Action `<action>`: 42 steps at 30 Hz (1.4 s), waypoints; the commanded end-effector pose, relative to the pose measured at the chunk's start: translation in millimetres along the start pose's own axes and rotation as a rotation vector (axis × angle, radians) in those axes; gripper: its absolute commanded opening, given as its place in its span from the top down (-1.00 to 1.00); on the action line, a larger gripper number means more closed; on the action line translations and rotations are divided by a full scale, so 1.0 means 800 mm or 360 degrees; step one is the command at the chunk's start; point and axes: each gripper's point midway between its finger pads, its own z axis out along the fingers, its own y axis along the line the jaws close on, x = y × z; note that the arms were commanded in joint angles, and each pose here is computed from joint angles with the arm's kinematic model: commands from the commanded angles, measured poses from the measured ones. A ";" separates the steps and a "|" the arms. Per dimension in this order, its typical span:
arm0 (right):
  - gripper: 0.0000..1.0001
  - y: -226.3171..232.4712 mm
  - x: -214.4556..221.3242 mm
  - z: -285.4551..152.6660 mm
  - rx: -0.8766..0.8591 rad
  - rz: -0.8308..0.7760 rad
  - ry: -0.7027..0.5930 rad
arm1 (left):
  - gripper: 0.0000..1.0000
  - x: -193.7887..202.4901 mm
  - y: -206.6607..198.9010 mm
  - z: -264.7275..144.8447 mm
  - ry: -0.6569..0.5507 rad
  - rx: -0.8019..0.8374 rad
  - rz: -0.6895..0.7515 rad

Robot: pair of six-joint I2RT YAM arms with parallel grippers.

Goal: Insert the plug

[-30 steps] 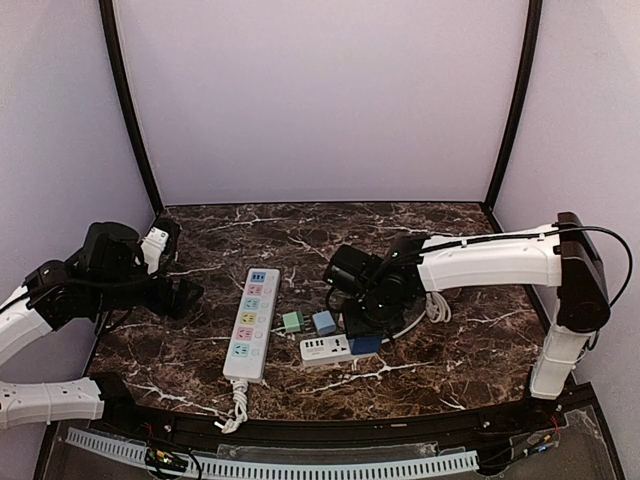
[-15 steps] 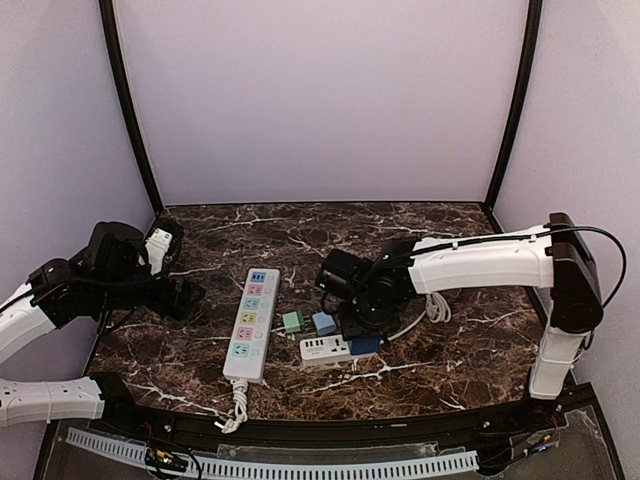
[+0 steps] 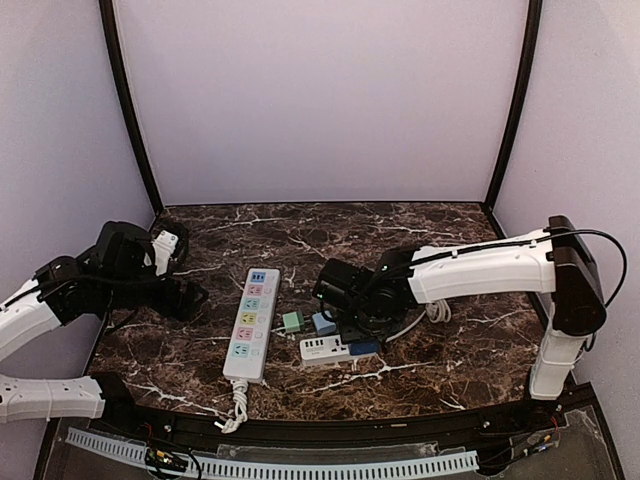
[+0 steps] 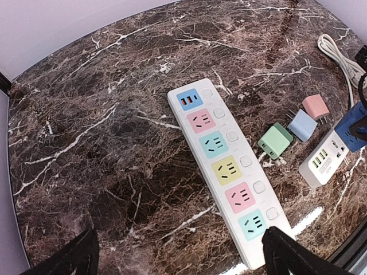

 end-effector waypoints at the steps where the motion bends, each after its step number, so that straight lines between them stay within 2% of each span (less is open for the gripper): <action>1: 1.00 -0.035 0.141 0.123 0.0215 -0.0072 0.0556 | -0.99 -0.005 0.002 -0.006 0.0003 -0.0008 -0.0035; 24: 1.00 -0.138 0.085 0.084 0.0524 -0.0036 0.0459 | -0.99 -0.041 -0.018 0.022 -0.0020 0.0058 -0.0034; 33: 1.00 -0.124 0.069 0.089 0.0504 -0.0141 0.0458 | -0.99 -0.036 -0.016 0.022 -0.0014 0.0050 -0.0025; 34: 0.96 -0.122 0.067 0.089 0.0504 -0.0149 0.0461 | -0.99 -0.036 -0.017 0.022 -0.0014 0.0052 -0.0021; 36: 0.73 -0.118 0.066 0.089 0.0491 -0.0158 0.0472 | -0.99 -0.035 -0.016 0.022 -0.0015 0.0052 -0.0013; 42: 0.45 -0.104 0.059 0.078 0.0428 -0.0150 0.0481 | -0.99 -0.033 -0.018 0.022 -0.0021 0.0065 0.0011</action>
